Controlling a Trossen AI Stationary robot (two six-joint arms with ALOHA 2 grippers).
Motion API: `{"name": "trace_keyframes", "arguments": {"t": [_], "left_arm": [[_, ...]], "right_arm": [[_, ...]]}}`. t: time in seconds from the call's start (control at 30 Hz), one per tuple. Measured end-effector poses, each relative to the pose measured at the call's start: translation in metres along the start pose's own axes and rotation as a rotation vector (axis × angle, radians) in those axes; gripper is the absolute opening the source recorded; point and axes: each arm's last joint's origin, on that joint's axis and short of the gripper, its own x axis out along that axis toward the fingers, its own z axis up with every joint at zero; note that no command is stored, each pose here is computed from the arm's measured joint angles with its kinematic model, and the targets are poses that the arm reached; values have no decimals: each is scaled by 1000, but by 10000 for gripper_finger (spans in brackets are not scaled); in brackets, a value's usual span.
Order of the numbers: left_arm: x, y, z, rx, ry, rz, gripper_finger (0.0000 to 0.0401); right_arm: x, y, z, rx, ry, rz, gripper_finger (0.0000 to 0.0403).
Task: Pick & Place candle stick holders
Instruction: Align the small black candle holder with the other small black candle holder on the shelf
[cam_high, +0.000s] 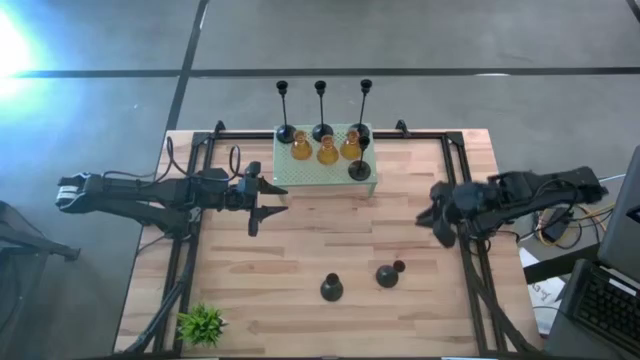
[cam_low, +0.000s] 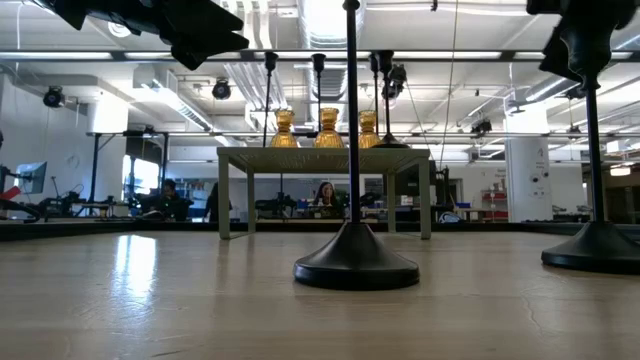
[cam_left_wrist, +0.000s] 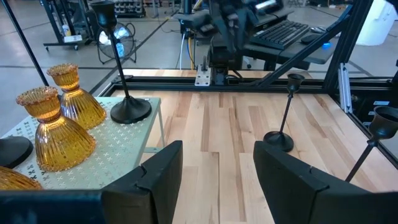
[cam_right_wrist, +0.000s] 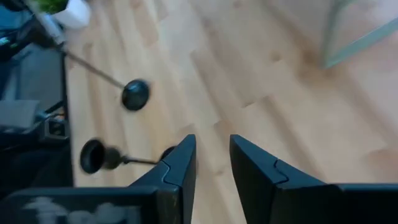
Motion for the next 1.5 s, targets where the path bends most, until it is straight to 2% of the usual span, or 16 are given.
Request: {"name": "trace_keyframes", "arguments": {"t": [0.17,0.43,0.77,1.0,1.27,1.5], "left_arm": [[0,0,0,0,0,0,202],[0,0,0,-8,0,0,202],[0,0,0,-11,-1,0,202],[0,0,0,-11,-2,-1,202],[0,0,2,-12,-24,-1,202],[0,0,4,-12,-41,-1,202]], "right_arm": [[22,10,-27,-8,26,66,78],[47,14,-64,10,122,33,62],[77,28,-88,-7,103,187,59],[89,31,-99,-80,145,152,59],[101,37,-100,-284,90,148,100],[102,37,-98,-317,21,89,141]]}}
